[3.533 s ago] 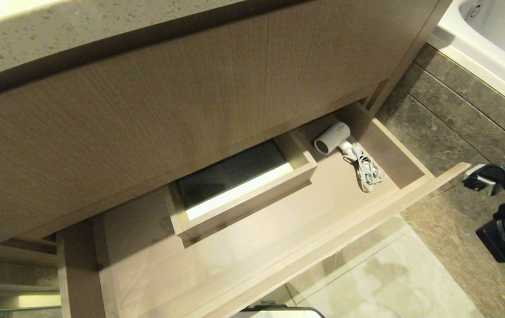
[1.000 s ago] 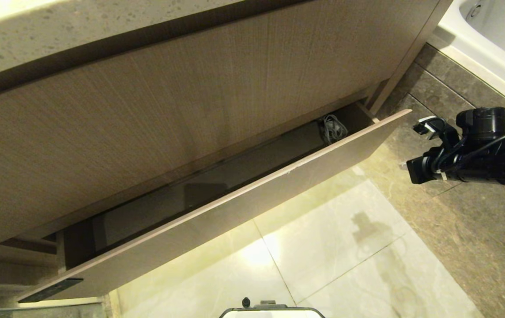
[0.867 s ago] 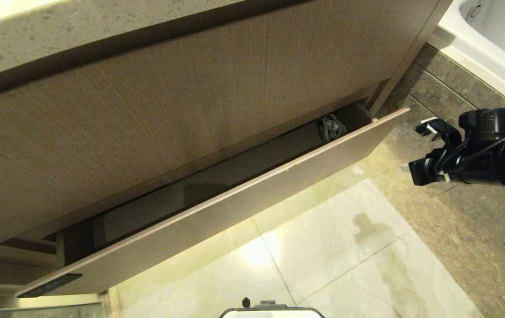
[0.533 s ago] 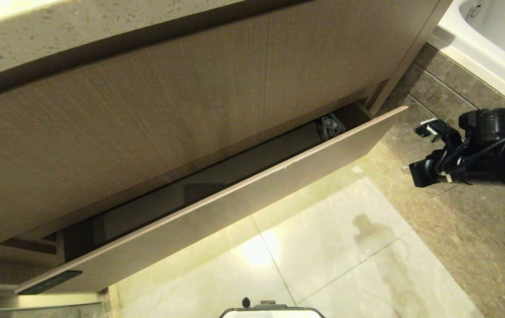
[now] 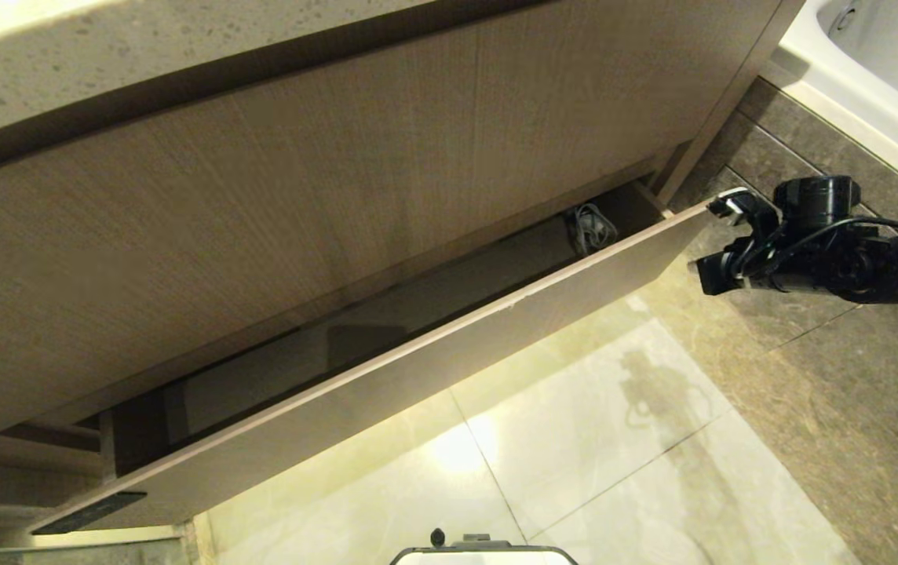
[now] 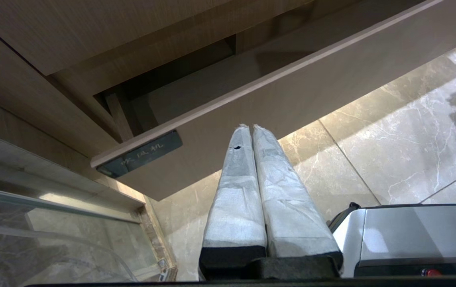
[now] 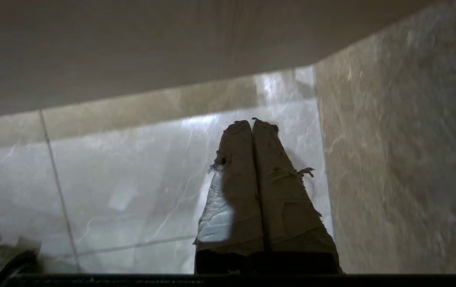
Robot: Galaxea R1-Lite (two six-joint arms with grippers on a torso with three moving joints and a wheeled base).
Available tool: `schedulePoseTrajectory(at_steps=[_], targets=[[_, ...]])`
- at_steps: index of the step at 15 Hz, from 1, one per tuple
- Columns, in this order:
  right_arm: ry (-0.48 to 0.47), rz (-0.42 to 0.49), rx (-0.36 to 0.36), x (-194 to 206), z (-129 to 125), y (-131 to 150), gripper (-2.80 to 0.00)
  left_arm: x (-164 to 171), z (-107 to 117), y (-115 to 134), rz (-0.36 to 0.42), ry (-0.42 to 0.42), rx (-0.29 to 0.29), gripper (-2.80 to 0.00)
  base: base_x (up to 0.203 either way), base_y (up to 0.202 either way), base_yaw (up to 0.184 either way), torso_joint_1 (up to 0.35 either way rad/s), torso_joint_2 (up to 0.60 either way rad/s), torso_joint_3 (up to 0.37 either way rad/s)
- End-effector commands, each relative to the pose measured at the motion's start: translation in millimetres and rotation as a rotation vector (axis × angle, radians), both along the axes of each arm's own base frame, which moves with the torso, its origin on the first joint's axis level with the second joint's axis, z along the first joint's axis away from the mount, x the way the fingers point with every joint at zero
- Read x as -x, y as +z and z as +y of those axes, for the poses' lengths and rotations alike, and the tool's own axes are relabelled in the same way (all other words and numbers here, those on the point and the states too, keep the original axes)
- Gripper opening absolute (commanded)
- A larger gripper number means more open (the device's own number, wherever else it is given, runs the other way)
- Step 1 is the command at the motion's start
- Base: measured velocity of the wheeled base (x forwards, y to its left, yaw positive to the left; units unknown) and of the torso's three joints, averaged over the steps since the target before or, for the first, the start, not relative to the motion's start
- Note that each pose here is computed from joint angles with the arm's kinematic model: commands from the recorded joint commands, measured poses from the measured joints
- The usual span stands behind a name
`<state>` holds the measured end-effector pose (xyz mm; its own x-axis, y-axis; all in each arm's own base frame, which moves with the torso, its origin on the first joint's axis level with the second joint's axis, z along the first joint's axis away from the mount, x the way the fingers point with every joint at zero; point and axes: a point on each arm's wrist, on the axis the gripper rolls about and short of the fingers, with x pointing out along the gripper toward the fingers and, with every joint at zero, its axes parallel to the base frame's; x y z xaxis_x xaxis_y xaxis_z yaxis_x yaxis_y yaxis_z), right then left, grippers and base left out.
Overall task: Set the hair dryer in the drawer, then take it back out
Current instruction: Close the drawer
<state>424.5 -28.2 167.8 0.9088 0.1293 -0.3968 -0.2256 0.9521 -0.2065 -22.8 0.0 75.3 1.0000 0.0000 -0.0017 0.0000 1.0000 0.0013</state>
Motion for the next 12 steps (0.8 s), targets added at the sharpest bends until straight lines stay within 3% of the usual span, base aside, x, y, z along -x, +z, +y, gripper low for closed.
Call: schedulePoseTrajectory(at_steps=[1,4,7,12], targets=[[0.002,-0.02,0.005,-25,-2,-21,-2.8,0,0,0,0.001,0.0,0.0,-2.8,0.0,0.0,0.0,0.0,0.0,0.0],[0.003,-0.072,0.01,-33,-3,-21,-2.8,0,0,0,-0.002,0.0,0.0,-2.8,0.0,0.0,0.0,0.0,0.0,0.0],[0.0,-0.227,0.018,-51,-5,-20,-2.8,0,0,0,0.0,0.0,0.0,-2.8,0.0,0.0,0.0,0.0,0.0,0.0],[-0.024,-0.284,-0.019,-70,-8,-21,-2.8,0,0,0,0.001,0.0,0.0,-2.8,0.0,0.0,0.0,0.0,0.0,0.0]])
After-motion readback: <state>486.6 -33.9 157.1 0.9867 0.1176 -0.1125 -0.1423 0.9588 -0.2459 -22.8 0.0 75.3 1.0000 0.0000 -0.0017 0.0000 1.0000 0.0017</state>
